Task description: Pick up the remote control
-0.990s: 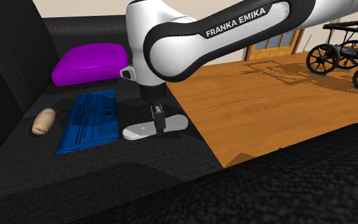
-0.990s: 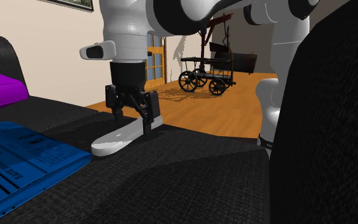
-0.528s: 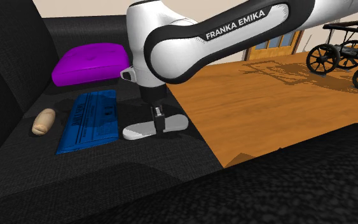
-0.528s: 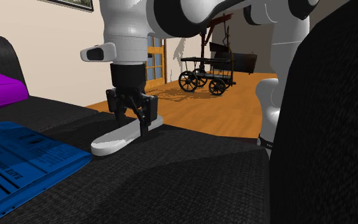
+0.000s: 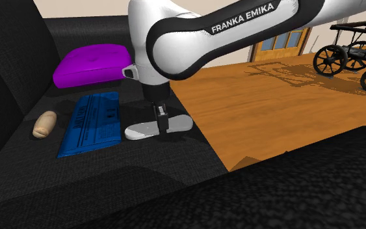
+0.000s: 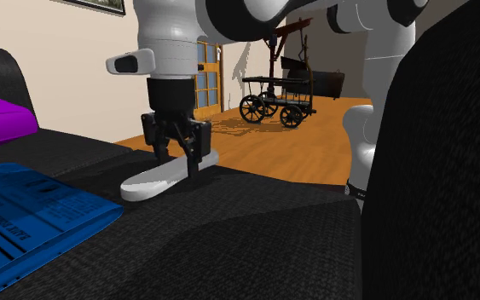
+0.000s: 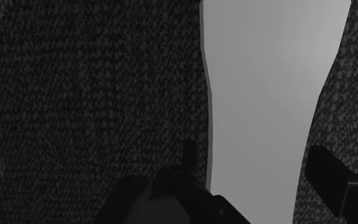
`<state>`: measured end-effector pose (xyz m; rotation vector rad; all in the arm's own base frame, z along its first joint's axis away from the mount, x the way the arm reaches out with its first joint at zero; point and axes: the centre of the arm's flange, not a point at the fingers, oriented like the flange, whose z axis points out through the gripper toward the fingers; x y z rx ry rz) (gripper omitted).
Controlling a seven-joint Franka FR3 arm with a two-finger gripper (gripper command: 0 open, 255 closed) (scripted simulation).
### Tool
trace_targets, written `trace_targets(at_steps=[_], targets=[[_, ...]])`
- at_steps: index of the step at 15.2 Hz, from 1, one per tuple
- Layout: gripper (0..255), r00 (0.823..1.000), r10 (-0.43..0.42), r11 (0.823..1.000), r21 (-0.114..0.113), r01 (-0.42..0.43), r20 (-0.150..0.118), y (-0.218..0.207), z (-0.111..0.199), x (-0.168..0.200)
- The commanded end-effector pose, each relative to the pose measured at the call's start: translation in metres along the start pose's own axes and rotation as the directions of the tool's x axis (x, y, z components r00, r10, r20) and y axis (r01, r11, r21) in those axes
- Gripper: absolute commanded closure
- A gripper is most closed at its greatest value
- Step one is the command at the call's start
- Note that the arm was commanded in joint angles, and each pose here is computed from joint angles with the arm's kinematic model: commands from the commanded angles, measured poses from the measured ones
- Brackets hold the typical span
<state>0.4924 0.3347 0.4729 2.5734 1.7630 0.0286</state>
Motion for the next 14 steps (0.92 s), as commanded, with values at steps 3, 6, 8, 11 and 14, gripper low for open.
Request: trace_targets(at_steps=[3, 6, 8, 11, 14], targets=[[255, 1.0, 0.0, 1.0, 0.0, 0.0, 0.0, 0.0, -0.02, 0.0], [255, 1.0, 0.0, 1.0, 0.0, 0.0, 0.0, 0.001, -0.036, 0.0], [255, 1.0, 0.0, 1.0, 0.0, 0.0, 0.0, 0.001, -0.046, 0.0], [255, 1.0, 0.0, 1.0, 0.0, 0.0, 0.0, 0.002, -0.062, 0.0], [255, 1.0, 0.0, 1.0, 0.0, 0.0, 0.0, 0.002, -0.068, 0.0]])
